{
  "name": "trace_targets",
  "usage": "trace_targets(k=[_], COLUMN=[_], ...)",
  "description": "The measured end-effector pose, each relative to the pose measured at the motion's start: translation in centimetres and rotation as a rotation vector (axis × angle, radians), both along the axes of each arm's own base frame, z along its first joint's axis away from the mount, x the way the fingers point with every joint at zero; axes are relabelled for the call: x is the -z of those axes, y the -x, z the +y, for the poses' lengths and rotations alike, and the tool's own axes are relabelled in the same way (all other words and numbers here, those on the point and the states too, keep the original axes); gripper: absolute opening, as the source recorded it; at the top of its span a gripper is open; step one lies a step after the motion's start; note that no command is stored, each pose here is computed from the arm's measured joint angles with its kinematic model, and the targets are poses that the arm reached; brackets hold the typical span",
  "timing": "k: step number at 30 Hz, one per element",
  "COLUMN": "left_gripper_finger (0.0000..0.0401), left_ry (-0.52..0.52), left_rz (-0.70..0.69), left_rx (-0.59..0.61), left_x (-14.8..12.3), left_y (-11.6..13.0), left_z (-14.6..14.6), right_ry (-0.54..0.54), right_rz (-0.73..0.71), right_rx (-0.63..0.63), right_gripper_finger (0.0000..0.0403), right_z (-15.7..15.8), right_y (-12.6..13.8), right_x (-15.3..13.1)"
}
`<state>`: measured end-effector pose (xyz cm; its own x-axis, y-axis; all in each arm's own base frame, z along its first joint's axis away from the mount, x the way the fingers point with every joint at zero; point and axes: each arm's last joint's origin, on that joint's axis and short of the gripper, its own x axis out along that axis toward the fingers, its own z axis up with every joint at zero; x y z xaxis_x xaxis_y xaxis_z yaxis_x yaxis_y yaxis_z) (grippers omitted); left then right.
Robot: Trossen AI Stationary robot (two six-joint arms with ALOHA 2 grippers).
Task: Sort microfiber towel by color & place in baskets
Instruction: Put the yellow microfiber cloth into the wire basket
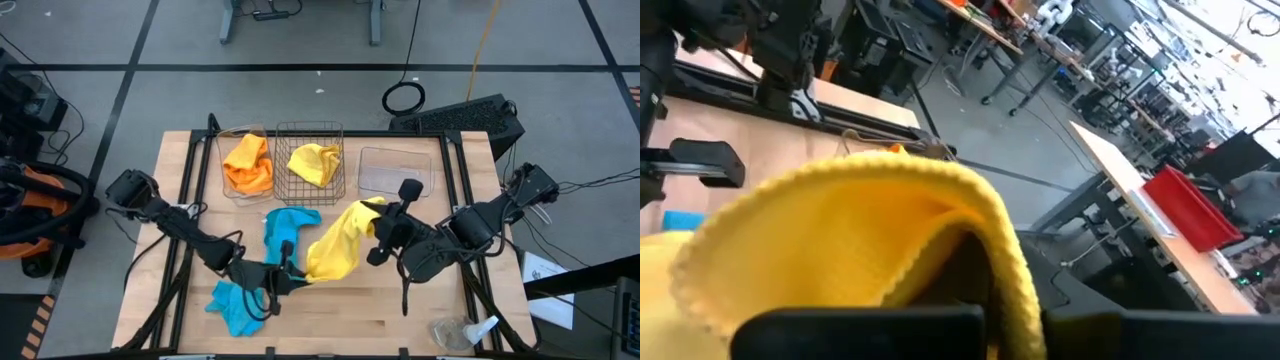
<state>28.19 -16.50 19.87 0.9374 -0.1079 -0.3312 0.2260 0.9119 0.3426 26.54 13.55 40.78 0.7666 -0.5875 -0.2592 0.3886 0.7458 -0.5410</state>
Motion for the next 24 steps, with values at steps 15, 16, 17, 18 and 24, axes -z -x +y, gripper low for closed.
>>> trace_targets(k=[15, 16, 17, 18, 24], left_gripper_finger=[0.0213, 0.0218, 0.0223, 0.0227, 0.0257], left_ry=[0.079, 0.09, 0.094, 0.092, 0.044], left_rz=[0.036, 0.028, 0.018, 0.004, -0.009], left_rx=[0.056, 0.056, 0.05, 0.037, -0.083], left_x=[-1.9, -2.2, -2.5, -2.8, -3.2], left_y=[3.3, 3.7, 4.0, 4.3, 5.4], left_z=[-2.1, -2.4, -2.6, -2.7, -2.6], right_ry=[-0.054, -0.059, -0.064, -0.068, -0.115], right_rz=[-0.026, -0.024, -0.023, -0.022, -0.053], right_rx=[0.017, 0.022, 0.027, 0.031, 0.044], right_gripper_finger=[0.0002, 0.0002, 0.0002, 0.0002, 0.0002], right_z=[-0.4, -0.5, -0.6, -0.6, -0.6], right_y=[0.8, 0.8, 0.8, 0.8, 0.9], right_x=[-0.3, -0.2, -0.1, -0.1, 0.0])
